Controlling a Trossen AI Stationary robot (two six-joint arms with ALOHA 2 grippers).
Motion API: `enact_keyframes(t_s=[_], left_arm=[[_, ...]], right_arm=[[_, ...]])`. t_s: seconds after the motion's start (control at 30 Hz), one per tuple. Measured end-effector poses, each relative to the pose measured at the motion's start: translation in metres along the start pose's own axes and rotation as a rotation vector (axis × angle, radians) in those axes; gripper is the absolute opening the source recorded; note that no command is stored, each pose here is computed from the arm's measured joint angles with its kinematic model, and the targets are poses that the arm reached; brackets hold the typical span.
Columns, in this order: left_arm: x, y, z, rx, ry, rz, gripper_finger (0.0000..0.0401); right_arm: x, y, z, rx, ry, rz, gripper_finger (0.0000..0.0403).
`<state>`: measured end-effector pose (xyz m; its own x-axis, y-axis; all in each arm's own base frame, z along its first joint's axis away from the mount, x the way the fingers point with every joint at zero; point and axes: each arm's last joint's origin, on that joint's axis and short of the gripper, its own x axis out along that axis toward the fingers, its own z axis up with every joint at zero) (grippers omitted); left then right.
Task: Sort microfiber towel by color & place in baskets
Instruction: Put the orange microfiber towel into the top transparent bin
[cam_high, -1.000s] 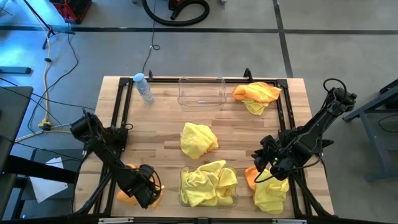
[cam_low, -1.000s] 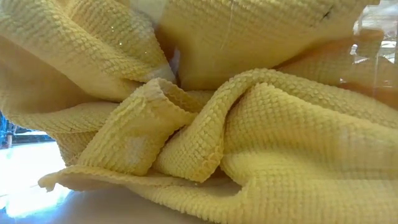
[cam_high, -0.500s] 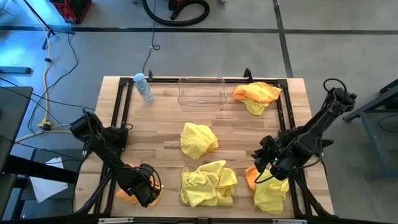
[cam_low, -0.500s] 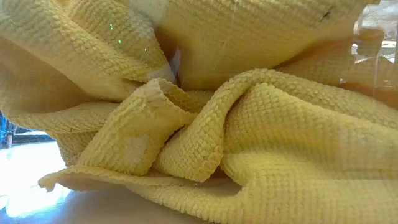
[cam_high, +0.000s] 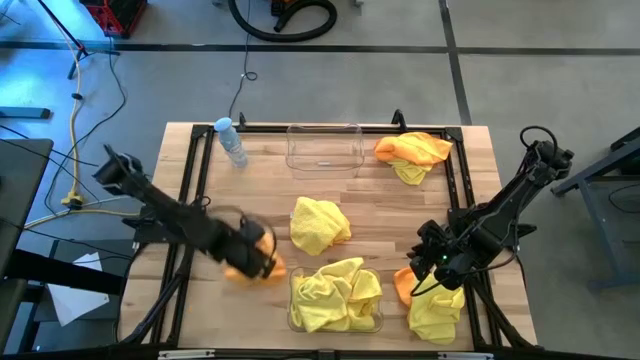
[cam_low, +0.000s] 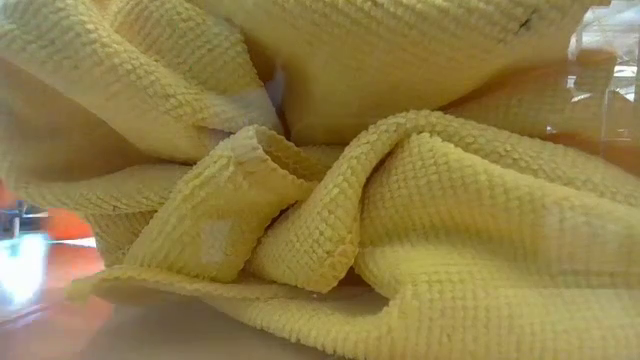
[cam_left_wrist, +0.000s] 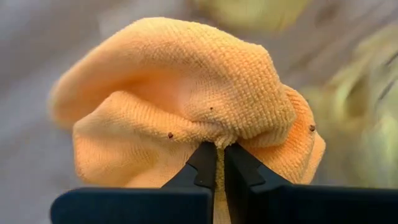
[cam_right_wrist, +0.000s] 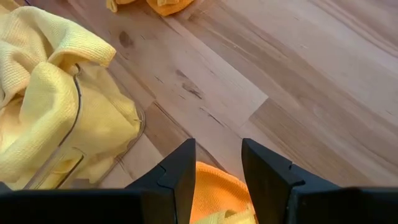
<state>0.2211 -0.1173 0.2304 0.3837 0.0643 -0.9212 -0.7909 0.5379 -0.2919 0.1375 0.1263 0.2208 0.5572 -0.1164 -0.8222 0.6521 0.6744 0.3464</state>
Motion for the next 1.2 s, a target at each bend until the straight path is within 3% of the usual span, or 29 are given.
enact_keyframes(t_s=[0.13, 0.4, 0.6, 0.73, 0.87, 1.2], left_arm=[[-0.019, 0.008, 0.046, 0.050, -0.121, -0.040, 0.0001], [-0.071, 0.007, 0.163, 0.276, -0.368, -0.030, 0.0000], [-0.092, 0.015, 0.249, 0.443, -0.453, 0.004, 0.0000], [-0.069, 0.020, 0.295, 0.499, -0.404, -0.018, 0.0000], [-0.025, 0.024, 0.326, 0.532, -0.334, -0.001, 0.0000], [0.065, 0.044, 0.364, 0.529, -0.176, 0.048, 0.0003]], right_arm=[[0.000, 0.000, 0.001, 0.000, -0.038, 0.000, 0.0123], [0.001, 0.000, 0.009, 0.025, -0.207, -0.005, 0.0123], [0.009, -0.003, 0.026, 0.153, -0.247, -0.054, 0.0123], [0.015, -0.007, 0.039, 0.215, -0.277, -0.100, 0.0123], [0.020, -0.011, 0.051, 0.268, -0.303, -0.137, 0.0123], [0.025, -0.016, 0.064, 0.342, -0.300, -0.175, 0.0123]])
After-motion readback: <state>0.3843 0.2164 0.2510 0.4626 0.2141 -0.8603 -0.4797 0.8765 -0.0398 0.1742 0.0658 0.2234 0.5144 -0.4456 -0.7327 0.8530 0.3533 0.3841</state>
